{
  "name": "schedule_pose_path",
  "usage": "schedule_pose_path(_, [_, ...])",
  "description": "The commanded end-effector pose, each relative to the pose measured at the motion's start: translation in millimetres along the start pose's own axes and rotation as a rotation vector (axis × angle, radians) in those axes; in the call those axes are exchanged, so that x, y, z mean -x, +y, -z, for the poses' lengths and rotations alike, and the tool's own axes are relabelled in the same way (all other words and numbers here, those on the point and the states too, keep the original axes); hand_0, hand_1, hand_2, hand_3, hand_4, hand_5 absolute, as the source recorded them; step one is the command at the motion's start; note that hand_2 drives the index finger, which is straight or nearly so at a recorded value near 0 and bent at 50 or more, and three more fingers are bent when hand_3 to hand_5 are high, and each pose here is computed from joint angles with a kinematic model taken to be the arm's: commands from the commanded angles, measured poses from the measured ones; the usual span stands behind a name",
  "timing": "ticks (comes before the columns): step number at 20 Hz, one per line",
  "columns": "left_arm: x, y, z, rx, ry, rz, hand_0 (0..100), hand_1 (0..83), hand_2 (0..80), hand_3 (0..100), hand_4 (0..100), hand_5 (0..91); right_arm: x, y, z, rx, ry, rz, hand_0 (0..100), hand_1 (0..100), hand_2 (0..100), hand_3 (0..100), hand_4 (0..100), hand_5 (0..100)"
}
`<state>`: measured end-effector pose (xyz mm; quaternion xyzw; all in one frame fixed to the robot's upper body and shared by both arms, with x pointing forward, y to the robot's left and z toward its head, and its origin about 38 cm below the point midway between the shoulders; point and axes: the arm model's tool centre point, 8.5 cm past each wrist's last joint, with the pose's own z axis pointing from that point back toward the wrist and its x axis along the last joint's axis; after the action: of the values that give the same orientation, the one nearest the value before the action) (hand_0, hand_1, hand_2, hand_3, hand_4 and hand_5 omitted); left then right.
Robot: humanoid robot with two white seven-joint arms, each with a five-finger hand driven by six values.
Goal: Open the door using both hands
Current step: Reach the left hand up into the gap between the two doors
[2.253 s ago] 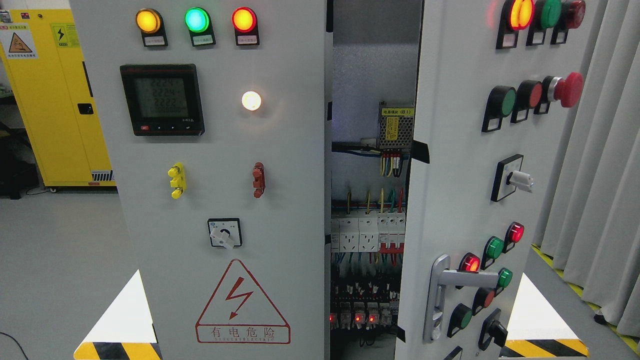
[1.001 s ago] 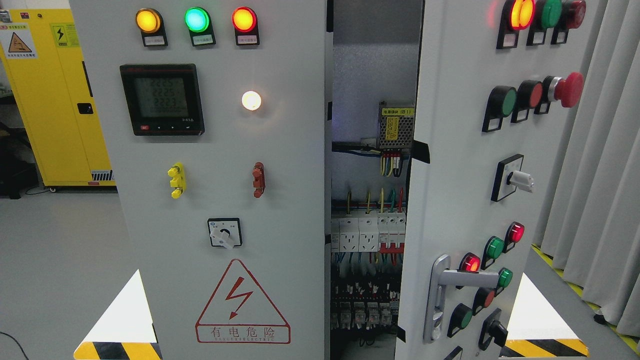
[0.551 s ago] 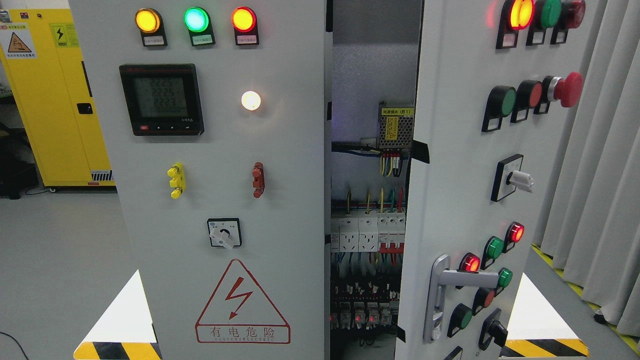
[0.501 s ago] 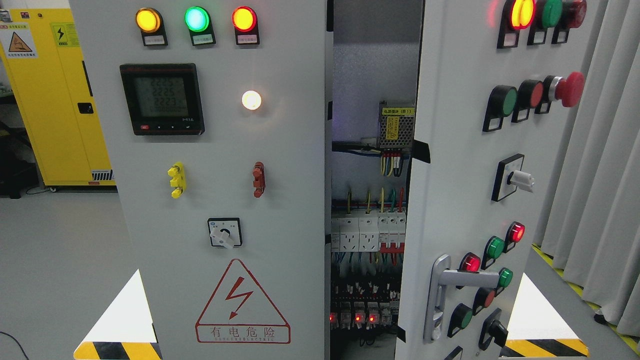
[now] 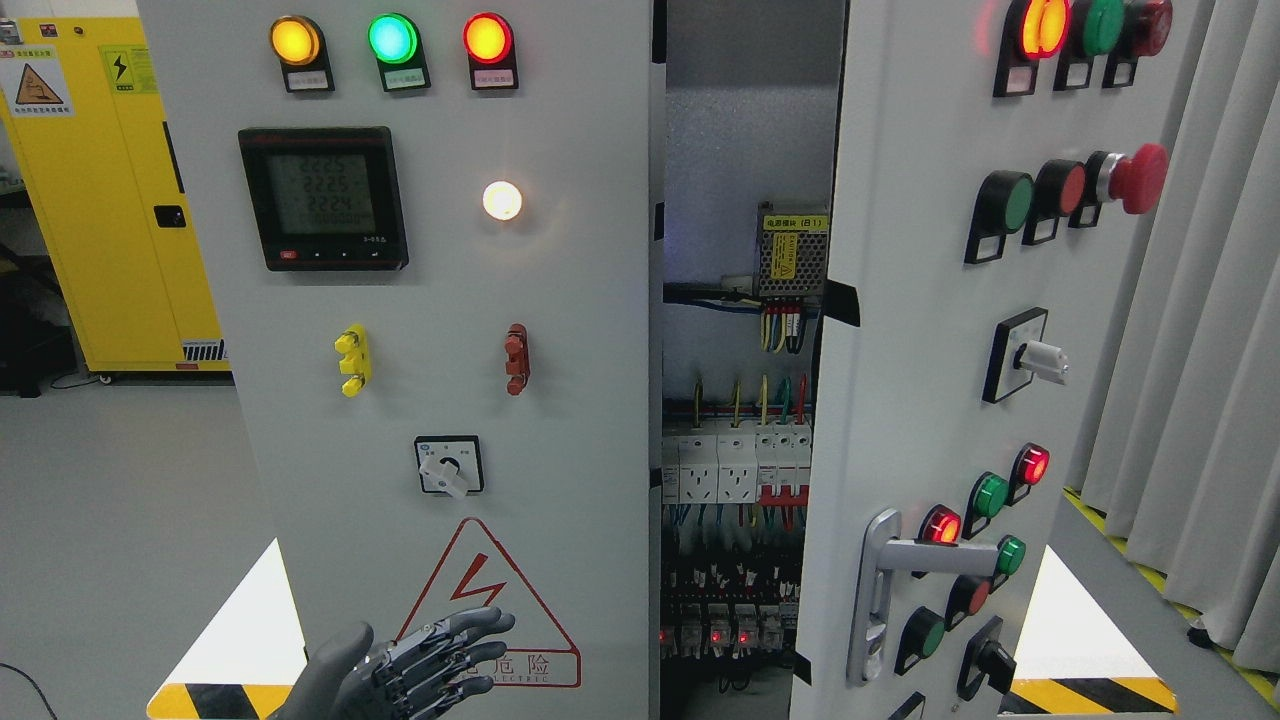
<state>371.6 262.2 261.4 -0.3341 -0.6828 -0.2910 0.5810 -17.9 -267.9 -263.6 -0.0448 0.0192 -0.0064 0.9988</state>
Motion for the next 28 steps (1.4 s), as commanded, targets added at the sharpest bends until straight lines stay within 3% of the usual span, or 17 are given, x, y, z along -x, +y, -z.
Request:
schedule_pose_path(1, [-45,-25,30,0.168,-0.031,0.015,0,0.0,0.0,0,0,0.0,-7,6,0,-0.008,-0.023,0.001,21,14,0,0,0,0])
schedule_pose_path(3, [-55,-31,46,0.225,-0.017,0.002,0,0.0,0.0,0,0,0.0,-10,7,0,-0.009,-0.044,0.002,21,14,0,0,0,0])
schedule_pose_path(7, [-80,-40,71,0.289,-0.024,0.04,0,0.0,0.0,0,0,0.0,-10,6,0,-0.008,-0.05,0.001,21,14,0,0,0,0])
schedule_pose_path(9, [-98,-40,83,0.308,-0.043,0.032,0,0.0,0.0,0,0,0.0,-10,3,0,-0.003,-0.05,0.0,21,14,0,0,0,0])
schedule_pose_path(13, [-99,-46,117,0.293,-0.021,-0.018,0,0.0,0.0,0,0,0.0,-9,3,0,-0.003,-0.049,0.0,21,14,0,0,0,0])
schedule_pose_path(22, [-108,-66,174,0.391,-0.001,-0.045,0,0.0,0.0,0,0,0.0,-7,3,0,-0.005,-0.044,0.006,21,14,0,0,0,0])
schedule_pose_path(28, [-115,-70,214,0.434,-0.002,-0.123,0,0.0,0.0,0,0,0.0,-7,3,0,-0.005,-0.044,0.006,21,14,0,0,0,0])
